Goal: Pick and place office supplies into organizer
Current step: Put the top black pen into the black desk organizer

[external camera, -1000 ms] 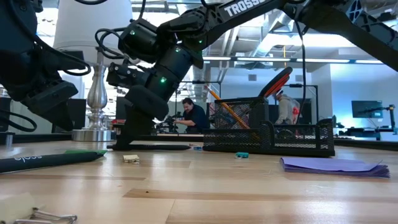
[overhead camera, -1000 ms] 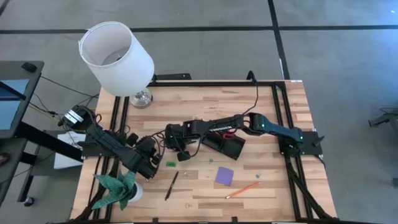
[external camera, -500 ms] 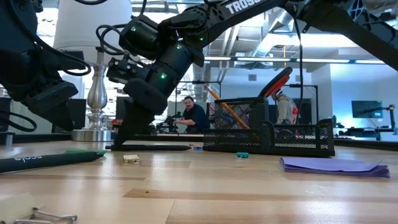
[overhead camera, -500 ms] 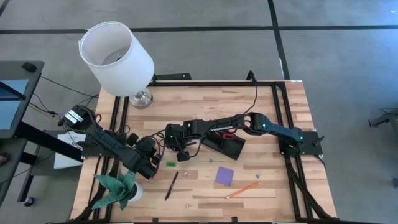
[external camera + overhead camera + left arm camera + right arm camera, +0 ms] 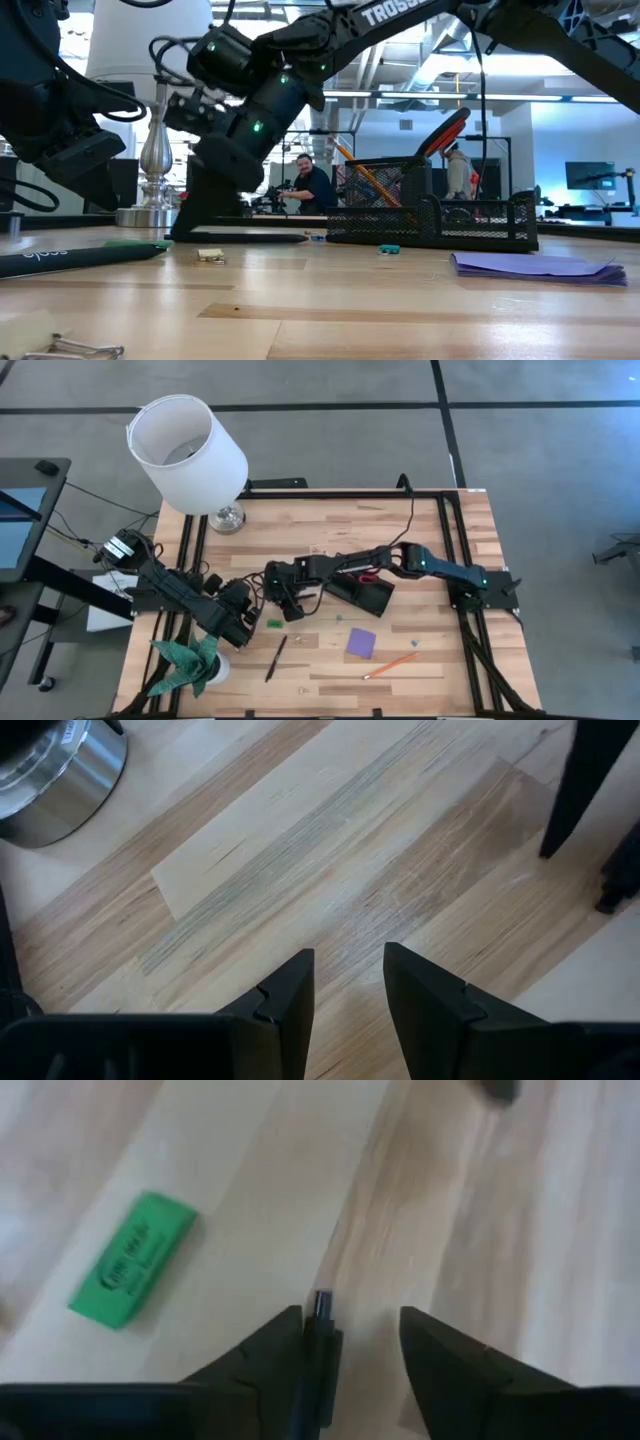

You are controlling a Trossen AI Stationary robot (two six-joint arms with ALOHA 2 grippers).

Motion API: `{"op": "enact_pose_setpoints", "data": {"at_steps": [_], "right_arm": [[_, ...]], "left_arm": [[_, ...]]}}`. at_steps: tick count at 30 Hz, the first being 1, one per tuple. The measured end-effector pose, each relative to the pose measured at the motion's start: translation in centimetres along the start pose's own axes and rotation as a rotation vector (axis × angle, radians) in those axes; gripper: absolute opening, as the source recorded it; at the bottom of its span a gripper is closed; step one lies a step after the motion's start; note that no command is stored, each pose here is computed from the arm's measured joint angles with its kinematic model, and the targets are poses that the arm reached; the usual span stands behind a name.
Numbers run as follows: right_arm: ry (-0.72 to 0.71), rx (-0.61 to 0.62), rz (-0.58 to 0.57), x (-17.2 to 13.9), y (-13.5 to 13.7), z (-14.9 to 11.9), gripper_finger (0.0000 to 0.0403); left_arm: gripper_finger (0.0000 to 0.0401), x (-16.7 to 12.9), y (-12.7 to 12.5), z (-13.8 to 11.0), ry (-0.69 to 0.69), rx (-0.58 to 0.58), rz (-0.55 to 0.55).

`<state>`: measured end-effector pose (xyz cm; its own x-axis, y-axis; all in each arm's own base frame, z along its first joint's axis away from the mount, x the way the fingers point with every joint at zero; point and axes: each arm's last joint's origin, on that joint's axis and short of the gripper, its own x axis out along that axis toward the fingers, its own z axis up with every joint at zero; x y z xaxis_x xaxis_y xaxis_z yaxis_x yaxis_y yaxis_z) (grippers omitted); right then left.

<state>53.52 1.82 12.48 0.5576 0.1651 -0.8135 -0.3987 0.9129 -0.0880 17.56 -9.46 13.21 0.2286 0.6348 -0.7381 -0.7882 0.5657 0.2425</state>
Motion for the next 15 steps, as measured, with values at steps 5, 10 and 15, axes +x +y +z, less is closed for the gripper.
{"op": "enact_pose_setpoints", "data": {"at_steps": [5, 10, 15], "right_arm": [[-0.001, 0.002, 0.001, 0.26, 0.00, -0.10, 0.0194], [-0.046, 0.011, -0.005, 0.42, 0.39, 0.48, 0.0191], [-0.050, 0.003, -0.002, 0.55, 0.86, 0.61, 0.0169]], "left_arm": [[0.0119, 0.00, 0.00, 0.00, 0.000, 0.000, 0.000], [0.0119, 0.00, 0.00, 0.00, 0.000, 0.000, 0.000], [0.0119, 0.00, -0.01, 0.00, 0.000, -0.001, -0.001]]}}
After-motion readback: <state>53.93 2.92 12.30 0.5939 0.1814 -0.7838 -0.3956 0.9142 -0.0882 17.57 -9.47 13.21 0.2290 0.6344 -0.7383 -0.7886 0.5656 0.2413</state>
